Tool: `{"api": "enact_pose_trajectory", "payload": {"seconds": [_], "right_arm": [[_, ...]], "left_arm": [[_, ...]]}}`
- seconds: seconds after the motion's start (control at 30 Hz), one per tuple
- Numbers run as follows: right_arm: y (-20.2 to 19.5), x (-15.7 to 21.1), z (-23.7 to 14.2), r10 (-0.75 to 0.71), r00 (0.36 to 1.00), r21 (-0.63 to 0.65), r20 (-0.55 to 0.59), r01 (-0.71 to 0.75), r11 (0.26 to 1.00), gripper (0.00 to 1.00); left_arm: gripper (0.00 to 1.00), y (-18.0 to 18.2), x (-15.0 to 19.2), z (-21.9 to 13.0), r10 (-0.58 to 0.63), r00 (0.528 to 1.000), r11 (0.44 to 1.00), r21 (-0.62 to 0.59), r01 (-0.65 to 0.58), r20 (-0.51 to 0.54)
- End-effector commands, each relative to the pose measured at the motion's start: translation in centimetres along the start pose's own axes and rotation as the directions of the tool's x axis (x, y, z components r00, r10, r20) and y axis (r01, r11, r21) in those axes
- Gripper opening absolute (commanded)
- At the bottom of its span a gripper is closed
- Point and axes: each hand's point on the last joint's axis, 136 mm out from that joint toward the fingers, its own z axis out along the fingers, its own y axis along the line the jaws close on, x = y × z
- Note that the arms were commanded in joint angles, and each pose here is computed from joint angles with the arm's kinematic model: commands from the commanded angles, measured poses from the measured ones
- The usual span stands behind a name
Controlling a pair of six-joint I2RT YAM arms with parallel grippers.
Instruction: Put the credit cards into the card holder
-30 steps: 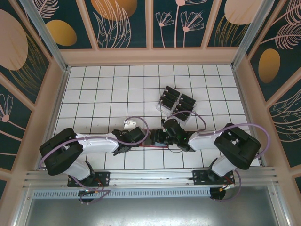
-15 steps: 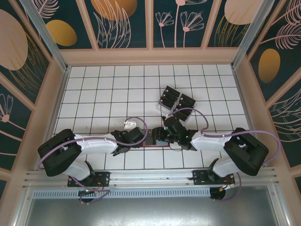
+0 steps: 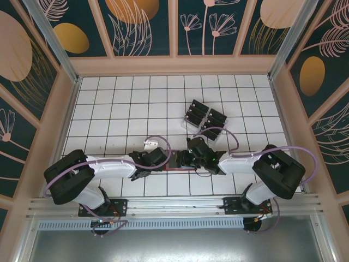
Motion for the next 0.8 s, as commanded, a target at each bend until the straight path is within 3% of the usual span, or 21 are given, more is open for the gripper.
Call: {"api": "enact_pose_trajectory", "payload": {"seconds": [0.0,0.57,0.77], "right_arm": [[0.8,-0.1,0.4,-0.005,1.0,-0.018,0.01,0.006,1.0,0.23],[3.1,0.6,2.2,-0.03,0.999,-0.066,-0.038,0.027,0.997,0.19],[3.8,-0.1,1.1,-0.031,0.999,-0.078,-0.006,0.031,0.996,0.2]], "left_arm": [[0.98,-0.5,0.9,0.1,0.003,1.0,1.0,0.026,-0.003,-0.021],[0.99,-1.1,1.2,0.2,0.005,1.0,0.999,0.043,-0.004,-0.026],[0.99,-1.0,1.2,0.1,0.003,1.0,0.999,0.042,-0.002,-0.023]]}}
